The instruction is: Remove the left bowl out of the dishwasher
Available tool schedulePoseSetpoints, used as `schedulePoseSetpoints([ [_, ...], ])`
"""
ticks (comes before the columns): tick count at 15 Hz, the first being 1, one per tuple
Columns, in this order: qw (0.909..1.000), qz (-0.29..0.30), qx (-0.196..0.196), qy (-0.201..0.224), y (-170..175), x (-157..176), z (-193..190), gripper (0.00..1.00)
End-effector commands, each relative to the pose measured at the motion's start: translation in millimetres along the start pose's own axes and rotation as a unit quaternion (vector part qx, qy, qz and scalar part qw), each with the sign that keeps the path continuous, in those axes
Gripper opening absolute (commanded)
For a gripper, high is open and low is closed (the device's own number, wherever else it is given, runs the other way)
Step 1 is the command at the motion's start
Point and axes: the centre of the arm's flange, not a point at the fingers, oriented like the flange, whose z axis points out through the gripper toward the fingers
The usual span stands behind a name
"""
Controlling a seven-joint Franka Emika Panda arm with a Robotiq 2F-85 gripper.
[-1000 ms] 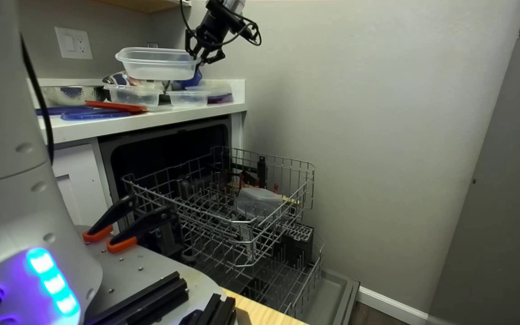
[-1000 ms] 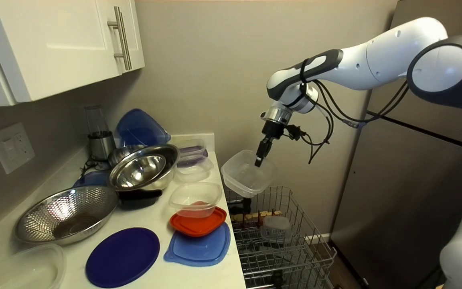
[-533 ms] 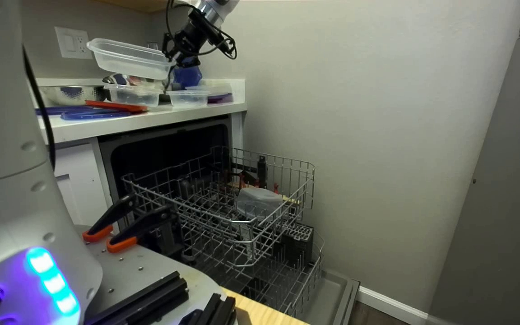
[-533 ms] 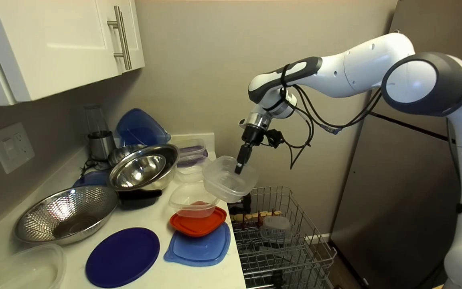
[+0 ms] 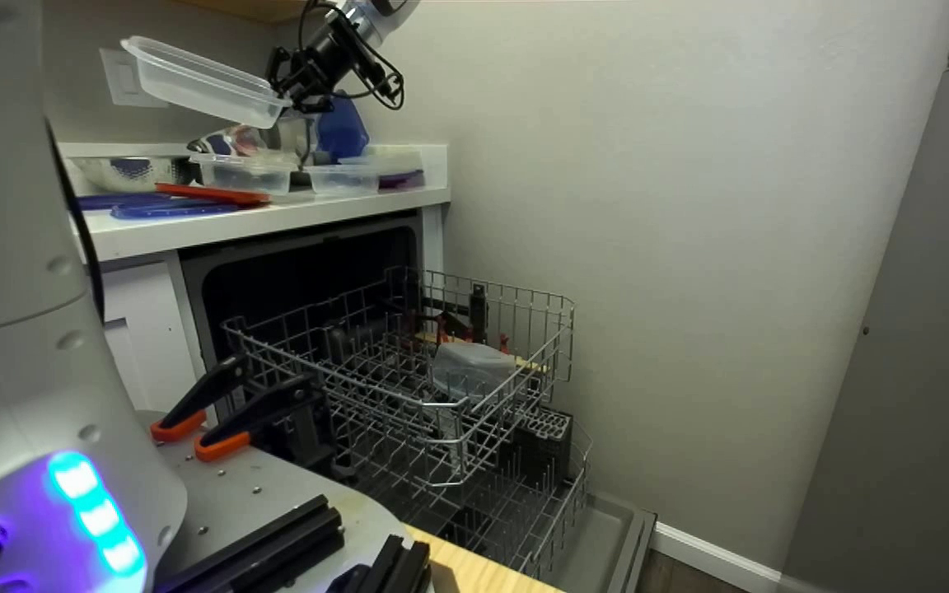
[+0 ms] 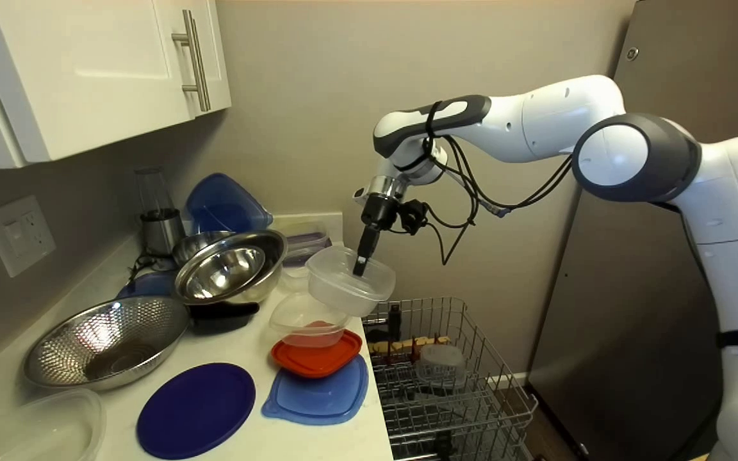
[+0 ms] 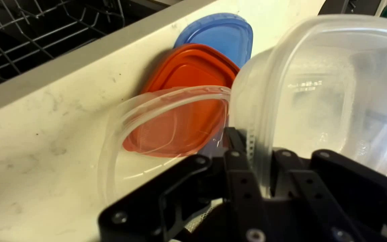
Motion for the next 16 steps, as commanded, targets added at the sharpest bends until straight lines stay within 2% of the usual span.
schedulePoseSetpoints([
  [1, 0.9992, -0.024, 0.009, -0.031, 5.8, 34.6, 5.2, 0.01],
  [7, 0.9952, -0.061, -0.021, -0.073, 12.0, 70.1, 33.8, 0.01],
  [14, 0.9954, -0.066, -0.032, -0.061, 27.0, 80.6, 34.2, 0.01],
  [16, 0.9951, -0.061, -0.055, -0.056, 30.1, 81.1, 26.9, 0.01],
])
